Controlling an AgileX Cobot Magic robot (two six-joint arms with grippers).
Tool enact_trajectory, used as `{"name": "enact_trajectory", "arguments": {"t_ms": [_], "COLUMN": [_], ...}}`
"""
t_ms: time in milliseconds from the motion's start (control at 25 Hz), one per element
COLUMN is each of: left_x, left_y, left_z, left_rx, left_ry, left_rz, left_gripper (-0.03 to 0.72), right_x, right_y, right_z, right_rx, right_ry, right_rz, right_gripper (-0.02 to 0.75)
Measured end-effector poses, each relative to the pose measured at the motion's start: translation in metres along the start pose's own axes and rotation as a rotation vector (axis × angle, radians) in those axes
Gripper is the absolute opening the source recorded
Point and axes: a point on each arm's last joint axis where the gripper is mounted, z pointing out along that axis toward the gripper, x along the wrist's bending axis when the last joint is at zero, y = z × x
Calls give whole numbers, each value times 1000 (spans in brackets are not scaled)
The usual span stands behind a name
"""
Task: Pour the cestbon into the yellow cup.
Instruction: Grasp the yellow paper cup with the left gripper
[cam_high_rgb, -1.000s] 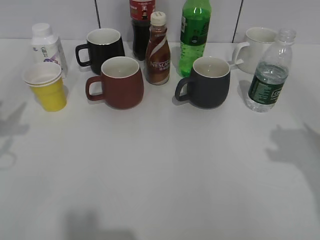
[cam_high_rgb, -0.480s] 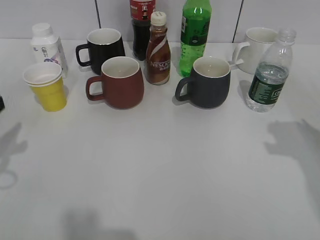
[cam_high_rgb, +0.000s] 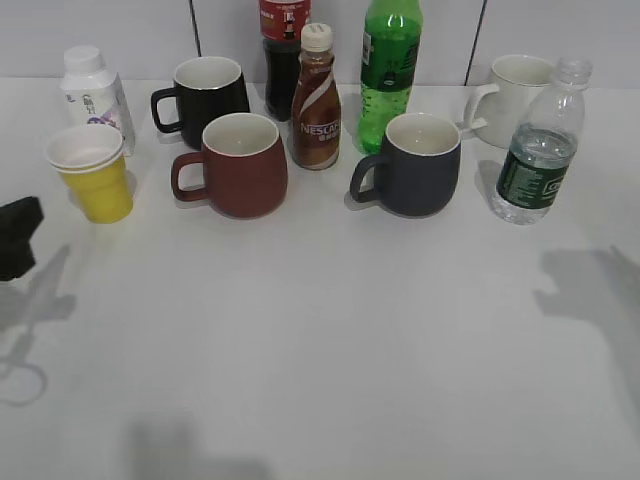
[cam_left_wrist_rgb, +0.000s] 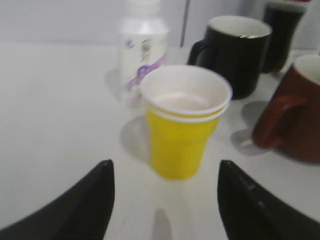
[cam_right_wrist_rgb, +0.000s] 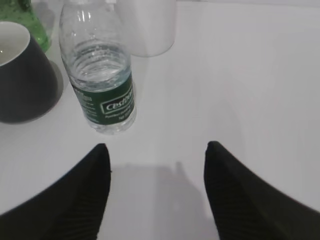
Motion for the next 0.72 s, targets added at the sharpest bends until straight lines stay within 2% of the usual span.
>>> {"name": "enact_trajectory", "arguments": {"t_ms": [160,360,720], "left_x": [-6,-4,-7], "left_y": [-9,-33,-40], "left_z": [15,36,86], "left_rx": [-77,-20,-28], "left_ry": [-60,-41,-34], "left_rz": [57,59,57], "left_gripper": [534,589,599], "right_x": [0,0,0], "right_y": [3,3,3], "right_z": [0,0,0], "right_rx": [-32,-35,-35], "right_ry": [-3,-4,-4], "right_rz": [2,3,4], "right_gripper": [449,448,448]}}
